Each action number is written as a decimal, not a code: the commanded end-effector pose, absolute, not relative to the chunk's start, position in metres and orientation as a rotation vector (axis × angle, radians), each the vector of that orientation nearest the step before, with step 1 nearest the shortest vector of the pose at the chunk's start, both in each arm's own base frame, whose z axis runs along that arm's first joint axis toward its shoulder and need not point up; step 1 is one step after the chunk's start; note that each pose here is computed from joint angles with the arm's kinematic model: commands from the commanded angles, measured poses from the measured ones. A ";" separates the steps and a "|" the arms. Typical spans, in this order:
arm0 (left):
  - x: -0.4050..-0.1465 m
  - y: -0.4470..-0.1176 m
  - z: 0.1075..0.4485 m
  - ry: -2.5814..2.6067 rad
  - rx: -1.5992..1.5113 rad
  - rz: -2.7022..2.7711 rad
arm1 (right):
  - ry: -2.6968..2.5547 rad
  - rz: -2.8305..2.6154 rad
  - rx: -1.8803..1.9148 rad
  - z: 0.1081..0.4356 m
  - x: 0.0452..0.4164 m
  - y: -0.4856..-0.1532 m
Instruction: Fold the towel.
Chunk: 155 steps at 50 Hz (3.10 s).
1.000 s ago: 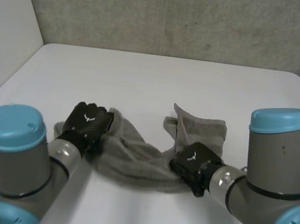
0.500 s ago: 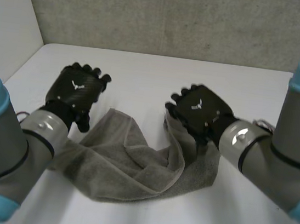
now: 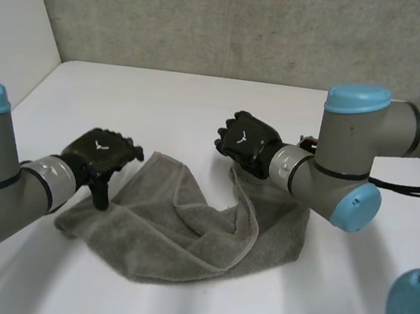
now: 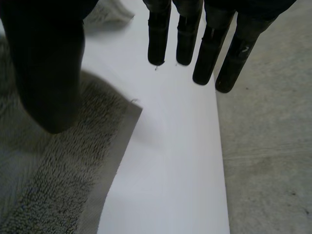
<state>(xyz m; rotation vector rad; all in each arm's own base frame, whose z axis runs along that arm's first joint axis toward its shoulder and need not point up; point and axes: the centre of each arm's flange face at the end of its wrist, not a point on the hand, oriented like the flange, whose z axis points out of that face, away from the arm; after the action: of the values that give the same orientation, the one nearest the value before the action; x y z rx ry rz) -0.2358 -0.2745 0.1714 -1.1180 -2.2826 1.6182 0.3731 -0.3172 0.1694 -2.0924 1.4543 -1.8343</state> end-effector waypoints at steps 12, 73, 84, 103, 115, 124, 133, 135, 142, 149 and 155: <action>-0.236 -0.270 0.142 -2.343 -1.242 1.447 | 1.407 -1.777 -2.188 0.131 0.375 -0.324; -0.221 -0.265 0.184 -2.311 -1.188 1.625 | 1.458 -1.713 -1.910 0.157 0.364 -0.345; -0.218 -0.255 0.187 -2.309 -1.192 1.628 | 1.353 -1.662 -2.058 0.141 0.366 -0.335; -0.224 -0.280 0.189 -2.250 -1.185 1.756 | 1.280 -1.860 -2.139 0.147 0.372 -0.354; -0.241 -0.361 0.262 -2.016 -0.887 2.195 | 1.304 -2.703 -1.428 0.269 0.365 -0.423; -0.227 -0.398 0.377 -1.565 -0.222 2.608 | 1.307 -3.083 -0.857 0.367 0.305 -0.442; -0.223 -0.398 0.357 -1.634 -0.130 2.536 | 1.529 -2.769 -1.101 0.339 0.298 -0.435; -0.224 -0.396 0.336 -1.708 -0.162 2.484 | 1.586 -2.654 -1.192 0.322 0.300 -0.431; -0.225 -0.353 0.200 -2.133 -0.399 2.034 | 1.930 -1.989 -1.491 0.230 0.284 -0.395; -0.215 -0.321 0.151 -2.290 -0.564 1.907 | 2.046 -1.770 -1.659 0.194 0.262 -0.364; -0.200 -0.299 0.146 -2.372 -0.704 1.910 | 2.118 -1.715 -1.657 0.195 0.237 -0.336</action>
<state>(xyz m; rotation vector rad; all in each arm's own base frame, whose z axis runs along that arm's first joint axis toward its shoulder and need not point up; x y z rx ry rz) -0.2132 -0.3180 0.1503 -0.5786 -2.3020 1.9017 0.2597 -0.3602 0.1952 -1.6431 2.0534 -1.7551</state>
